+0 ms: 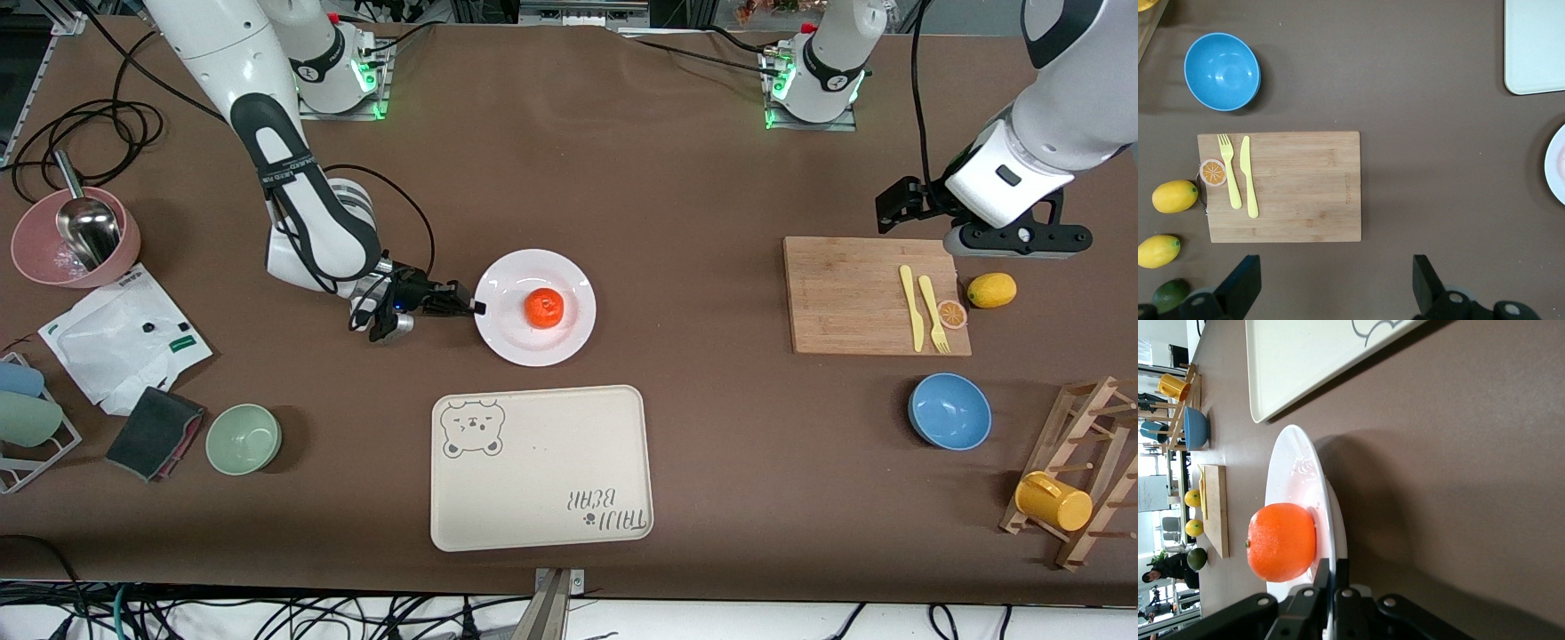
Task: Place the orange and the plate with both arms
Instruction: 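Grip the white plate rim with the right gripper, then slide the plate with the right gripper onto the bear tray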
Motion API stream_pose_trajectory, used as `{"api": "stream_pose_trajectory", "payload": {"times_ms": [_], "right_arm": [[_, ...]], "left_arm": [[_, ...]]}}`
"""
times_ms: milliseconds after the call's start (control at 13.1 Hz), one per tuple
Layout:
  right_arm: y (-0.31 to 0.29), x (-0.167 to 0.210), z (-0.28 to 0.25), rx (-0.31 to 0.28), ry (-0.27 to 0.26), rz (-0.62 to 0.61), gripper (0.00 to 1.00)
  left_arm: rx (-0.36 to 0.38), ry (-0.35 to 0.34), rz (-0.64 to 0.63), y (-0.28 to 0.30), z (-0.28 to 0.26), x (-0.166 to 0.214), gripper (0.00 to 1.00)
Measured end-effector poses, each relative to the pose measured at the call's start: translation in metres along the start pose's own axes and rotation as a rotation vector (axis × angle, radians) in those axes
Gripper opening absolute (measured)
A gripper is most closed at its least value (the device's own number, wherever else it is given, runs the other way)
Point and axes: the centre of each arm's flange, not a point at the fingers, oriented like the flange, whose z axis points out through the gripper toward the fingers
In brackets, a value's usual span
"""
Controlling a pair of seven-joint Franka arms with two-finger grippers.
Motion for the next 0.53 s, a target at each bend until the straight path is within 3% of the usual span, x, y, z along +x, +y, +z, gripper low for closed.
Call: {"api": "stream_pose_trajectory", "payload": {"times_ms": [533], "right_arm": [[-0.014, 0.017, -0.005, 0.044, 0.015, 0.028, 0.04]], "left_arm": [[0.000, -0.001, 0.000, 0.000, 0.000, 0.000, 1.00]]}}
